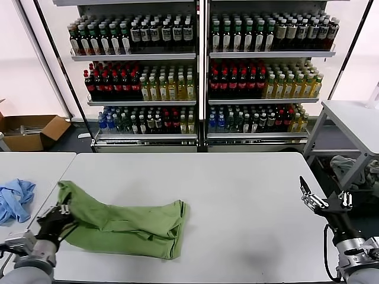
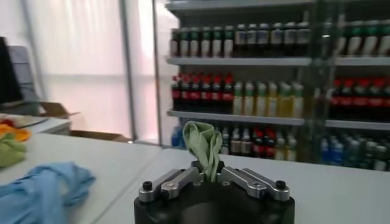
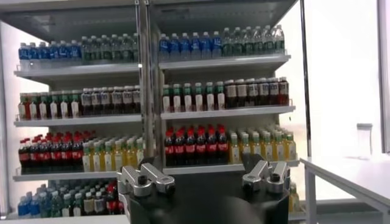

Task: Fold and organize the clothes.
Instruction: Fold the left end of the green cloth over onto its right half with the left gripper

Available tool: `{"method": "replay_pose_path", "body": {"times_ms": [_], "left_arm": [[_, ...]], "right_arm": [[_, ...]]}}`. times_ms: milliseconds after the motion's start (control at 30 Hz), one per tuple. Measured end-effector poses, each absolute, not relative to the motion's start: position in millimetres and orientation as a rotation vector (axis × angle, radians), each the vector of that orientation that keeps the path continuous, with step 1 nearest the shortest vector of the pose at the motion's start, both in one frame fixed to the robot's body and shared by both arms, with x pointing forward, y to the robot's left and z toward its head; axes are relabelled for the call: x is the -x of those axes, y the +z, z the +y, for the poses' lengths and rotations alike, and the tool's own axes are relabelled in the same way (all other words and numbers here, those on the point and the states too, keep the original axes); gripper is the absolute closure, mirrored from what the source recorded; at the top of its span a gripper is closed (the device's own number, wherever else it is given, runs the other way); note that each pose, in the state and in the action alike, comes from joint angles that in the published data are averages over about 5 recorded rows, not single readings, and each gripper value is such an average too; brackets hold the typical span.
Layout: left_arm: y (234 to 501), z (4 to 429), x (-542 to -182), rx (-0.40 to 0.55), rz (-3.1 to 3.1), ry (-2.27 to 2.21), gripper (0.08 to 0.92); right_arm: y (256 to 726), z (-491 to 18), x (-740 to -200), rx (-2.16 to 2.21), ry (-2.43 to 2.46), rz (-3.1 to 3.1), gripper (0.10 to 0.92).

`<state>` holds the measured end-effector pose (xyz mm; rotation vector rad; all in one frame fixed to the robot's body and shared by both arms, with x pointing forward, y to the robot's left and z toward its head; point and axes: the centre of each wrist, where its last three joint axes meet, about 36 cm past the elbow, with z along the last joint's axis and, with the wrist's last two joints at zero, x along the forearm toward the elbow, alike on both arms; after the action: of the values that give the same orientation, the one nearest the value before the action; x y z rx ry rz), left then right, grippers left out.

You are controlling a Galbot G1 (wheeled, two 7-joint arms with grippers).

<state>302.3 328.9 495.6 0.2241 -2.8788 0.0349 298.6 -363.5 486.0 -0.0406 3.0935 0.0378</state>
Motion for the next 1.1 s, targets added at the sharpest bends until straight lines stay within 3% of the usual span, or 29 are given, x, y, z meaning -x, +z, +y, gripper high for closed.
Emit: {"method": "replay_pose_path", "body": {"times_ms": [233, 533, 1100], "left_arm": [[492.6, 278.4, -306.2, -0.004, -2.867, 0.055, 0.88], [481.9, 224.4, -310.4, 0.2, -2.838, 0.066, 0.88], [440.7, 151.7, -301.0, 0.438, -2.766, -0.013, 0.88]], "right_arm": [[486.7, -361.1, -298.7, 0.048, 0.032, 3.093, 0.2], [485.5, -358.7, -298.1, 0.06, 0.025, 3.098, 0.2], [486.3, -358.3, -295.5, 0.051, 0.033, 3.094, 0.2]]}}
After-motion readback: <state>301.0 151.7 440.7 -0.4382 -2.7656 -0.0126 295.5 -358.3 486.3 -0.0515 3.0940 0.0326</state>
